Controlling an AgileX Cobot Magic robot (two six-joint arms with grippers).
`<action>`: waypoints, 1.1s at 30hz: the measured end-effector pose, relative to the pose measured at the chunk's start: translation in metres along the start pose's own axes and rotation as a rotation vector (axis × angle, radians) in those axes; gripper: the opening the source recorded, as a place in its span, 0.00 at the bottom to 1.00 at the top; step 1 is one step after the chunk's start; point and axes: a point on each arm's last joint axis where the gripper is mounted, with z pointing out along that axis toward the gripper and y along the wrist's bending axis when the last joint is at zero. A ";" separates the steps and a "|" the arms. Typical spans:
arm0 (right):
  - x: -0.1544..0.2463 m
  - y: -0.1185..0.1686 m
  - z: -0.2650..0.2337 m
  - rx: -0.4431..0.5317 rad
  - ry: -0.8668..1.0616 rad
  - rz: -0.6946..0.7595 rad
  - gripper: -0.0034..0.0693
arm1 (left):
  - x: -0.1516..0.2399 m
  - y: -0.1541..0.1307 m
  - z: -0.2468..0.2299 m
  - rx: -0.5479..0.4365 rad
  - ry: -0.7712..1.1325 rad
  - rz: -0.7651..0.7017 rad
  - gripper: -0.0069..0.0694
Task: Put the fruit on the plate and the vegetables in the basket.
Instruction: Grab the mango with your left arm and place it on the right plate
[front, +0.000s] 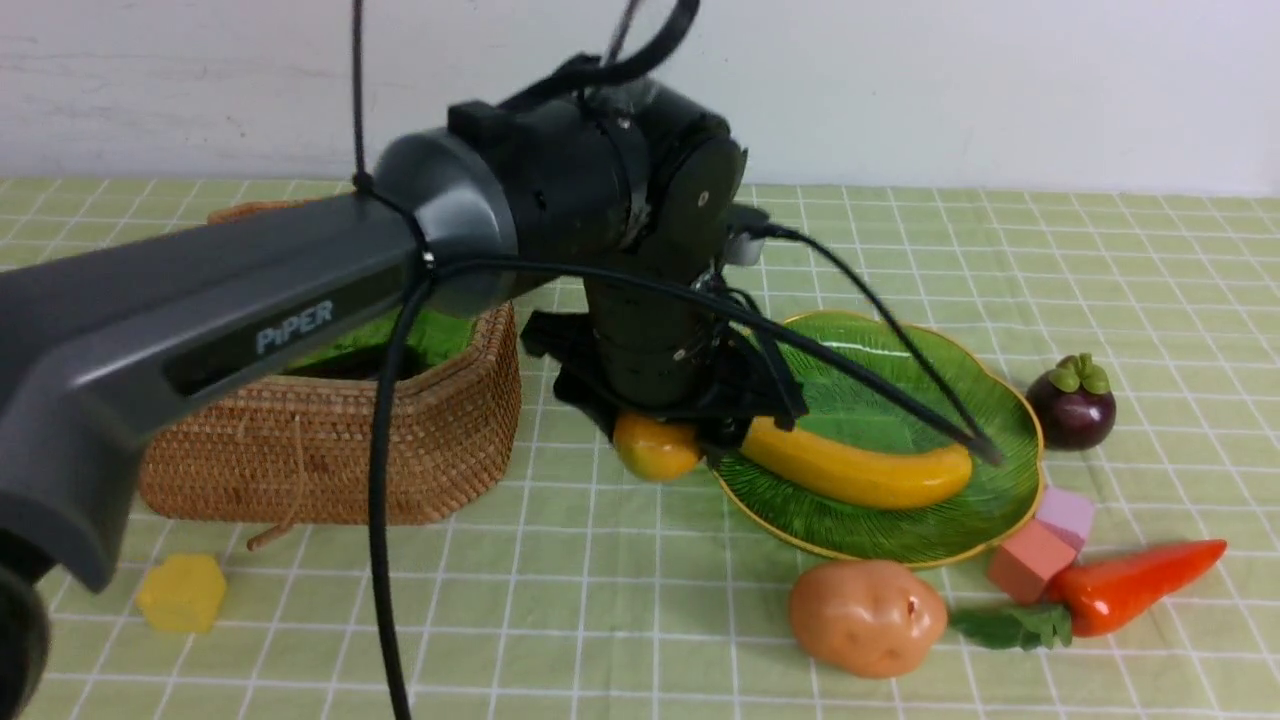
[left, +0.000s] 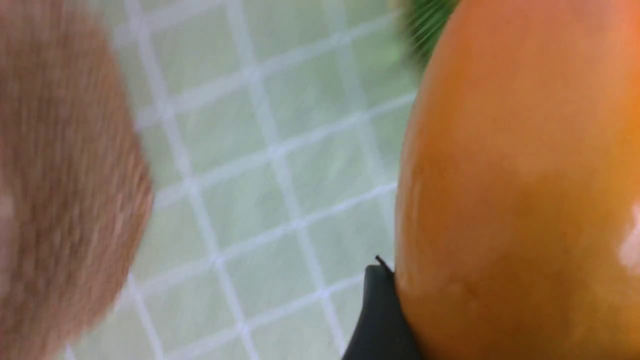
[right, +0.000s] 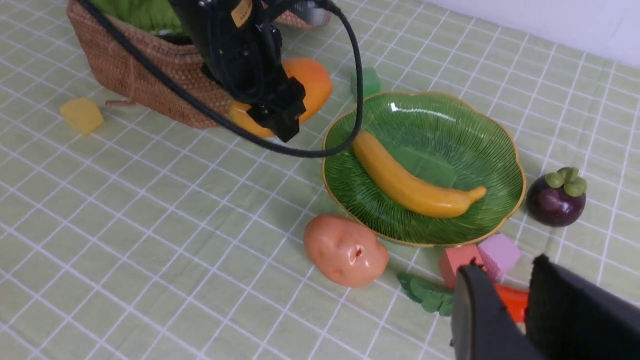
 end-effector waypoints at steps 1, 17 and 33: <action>-0.001 -0.001 0.000 0.010 -0.011 0.005 0.28 | -0.003 -0.004 -0.005 0.016 -0.034 0.045 0.75; -0.005 -0.009 -0.001 0.101 -0.062 0.069 0.28 | -0.042 -0.047 0.082 0.169 -0.419 0.309 0.75; -0.001 -0.008 0.000 0.087 -0.019 0.079 0.30 | -0.041 -0.043 0.066 0.140 -0.373 0.336 0.88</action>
